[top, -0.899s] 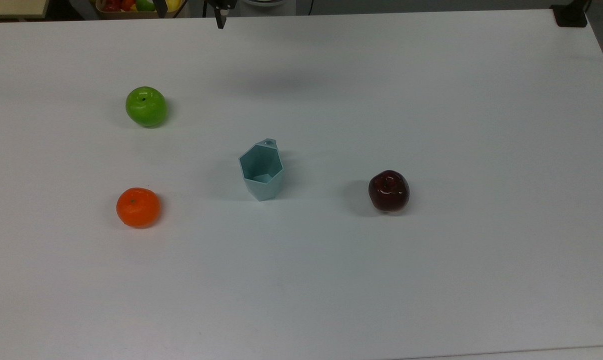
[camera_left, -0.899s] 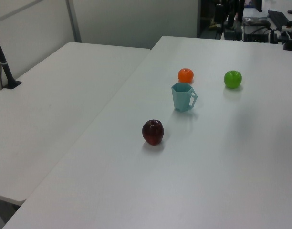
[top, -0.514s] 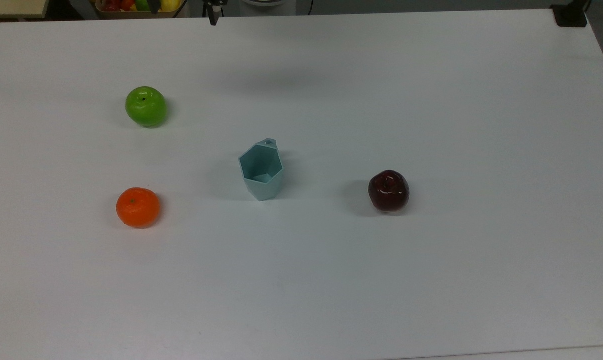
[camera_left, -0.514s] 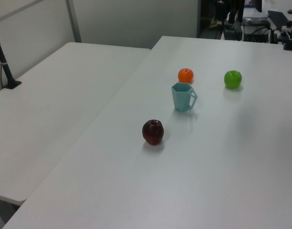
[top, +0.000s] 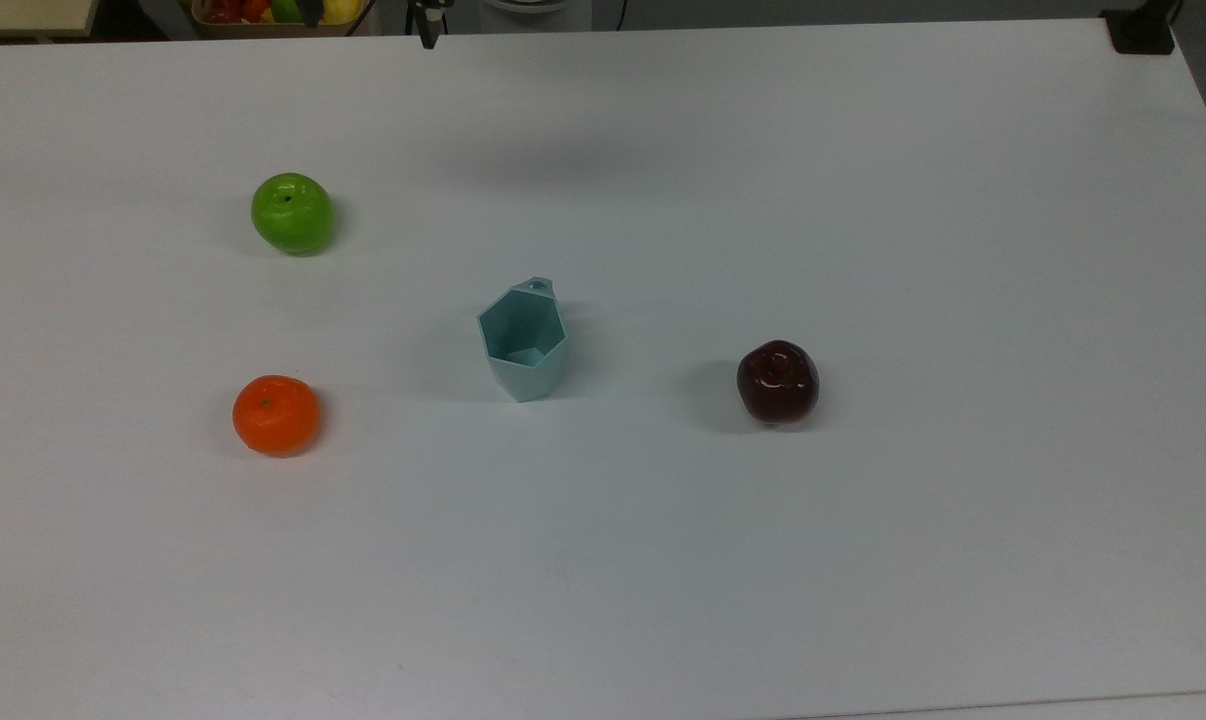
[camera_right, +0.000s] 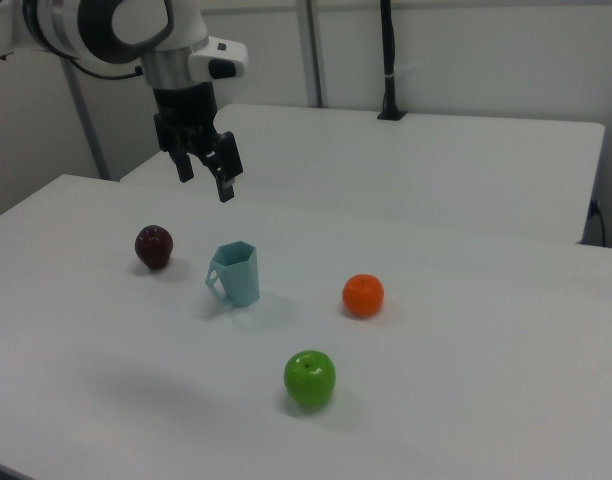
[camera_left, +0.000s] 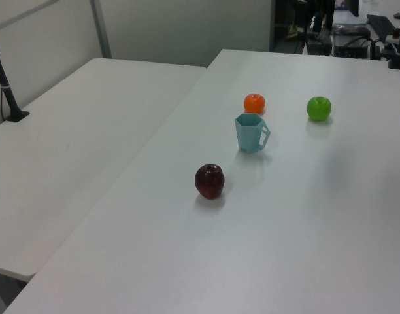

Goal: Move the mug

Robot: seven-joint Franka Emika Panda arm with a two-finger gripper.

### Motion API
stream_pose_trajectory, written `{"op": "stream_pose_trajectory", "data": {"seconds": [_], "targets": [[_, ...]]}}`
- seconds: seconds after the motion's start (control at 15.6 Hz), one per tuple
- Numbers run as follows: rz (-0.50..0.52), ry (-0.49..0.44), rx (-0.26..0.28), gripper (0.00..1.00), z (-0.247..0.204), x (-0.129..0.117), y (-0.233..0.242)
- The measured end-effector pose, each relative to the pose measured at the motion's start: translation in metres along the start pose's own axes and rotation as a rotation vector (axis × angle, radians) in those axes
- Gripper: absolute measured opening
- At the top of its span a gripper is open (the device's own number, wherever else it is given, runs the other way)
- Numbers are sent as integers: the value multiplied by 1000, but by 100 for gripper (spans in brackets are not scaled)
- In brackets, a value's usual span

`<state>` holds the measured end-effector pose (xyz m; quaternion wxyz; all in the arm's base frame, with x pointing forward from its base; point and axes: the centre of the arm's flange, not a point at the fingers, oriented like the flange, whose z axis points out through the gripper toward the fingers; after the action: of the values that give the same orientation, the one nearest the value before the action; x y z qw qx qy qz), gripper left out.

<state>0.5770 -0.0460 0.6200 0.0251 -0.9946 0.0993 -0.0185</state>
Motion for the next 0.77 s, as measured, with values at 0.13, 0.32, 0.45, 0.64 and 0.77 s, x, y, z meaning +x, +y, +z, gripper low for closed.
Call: {"op": "stream_pose_trajectory", "data": {"seconds": [0.13,0.32,0.45,0.64,0.77], "targets": [[1,-4,25,100,1,0,-3],[5,11,61,100,1,3,-5],[8,21,74,100,4,8,-6],[9,39,81,100,16,19,-8],[15,52,88,100,29,29,-12]]}}
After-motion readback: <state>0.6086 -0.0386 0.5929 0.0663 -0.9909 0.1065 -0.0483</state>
